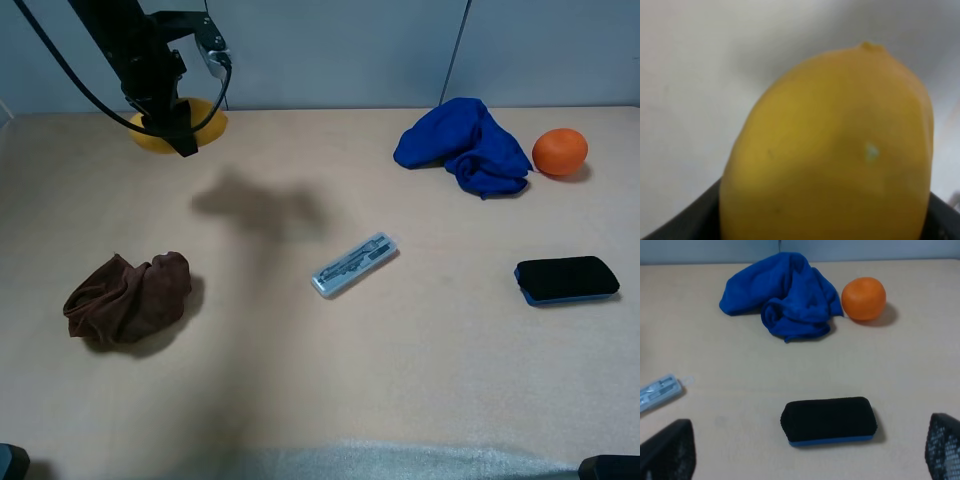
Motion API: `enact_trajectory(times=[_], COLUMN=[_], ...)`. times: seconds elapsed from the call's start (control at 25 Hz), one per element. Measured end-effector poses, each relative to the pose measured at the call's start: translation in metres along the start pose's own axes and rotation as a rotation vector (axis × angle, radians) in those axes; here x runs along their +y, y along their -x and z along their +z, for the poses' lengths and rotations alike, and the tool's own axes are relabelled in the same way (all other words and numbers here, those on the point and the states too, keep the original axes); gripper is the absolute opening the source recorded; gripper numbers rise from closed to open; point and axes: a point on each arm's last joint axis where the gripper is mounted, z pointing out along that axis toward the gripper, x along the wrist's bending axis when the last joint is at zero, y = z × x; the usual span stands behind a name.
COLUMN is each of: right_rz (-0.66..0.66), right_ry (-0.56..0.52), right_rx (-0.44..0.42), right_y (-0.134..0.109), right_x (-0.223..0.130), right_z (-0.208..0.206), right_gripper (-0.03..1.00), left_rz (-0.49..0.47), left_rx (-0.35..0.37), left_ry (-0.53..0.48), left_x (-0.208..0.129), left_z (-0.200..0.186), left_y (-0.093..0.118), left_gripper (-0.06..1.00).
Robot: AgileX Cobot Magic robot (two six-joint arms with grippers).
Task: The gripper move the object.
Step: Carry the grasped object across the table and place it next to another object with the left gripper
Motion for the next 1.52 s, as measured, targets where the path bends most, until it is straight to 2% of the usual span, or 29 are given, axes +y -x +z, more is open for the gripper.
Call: enact_trajectory(times=[0.48, 0.88, 1.2, 1.52], right_rz=[0.0, 0.0, 0.0, 0.0], right_ry=[0.0, 0.0, 0.0, 0.0], right_rx=[0.0, 0.0, 0.0, 0.0], right_y=[0.0, 0.0, 0.0, 0.0], right_x=[0.0, 0.0, 0.0, 0.0], right_z=[0.0, 0.0, 0.0, 0.0], right_gripper=[0.69, 0.69, 0.69, 0.69], left_rz=[-0.1, -0.292, -0.376, -0.429], left_rx=[-0.015, -0.002, 0.0, -0.002], left_ry=[-0.017, -0.034, 0.025, 0.106], left_x=[0.047, 0.082, 0.107, 0.125], left_z=[0.008, 0.014, 0.017, 0.018], left_y=[0.052, 0.105, 0.145, 0.172], left_gripper=[0.63, 0.63, 0.63, 0.63])
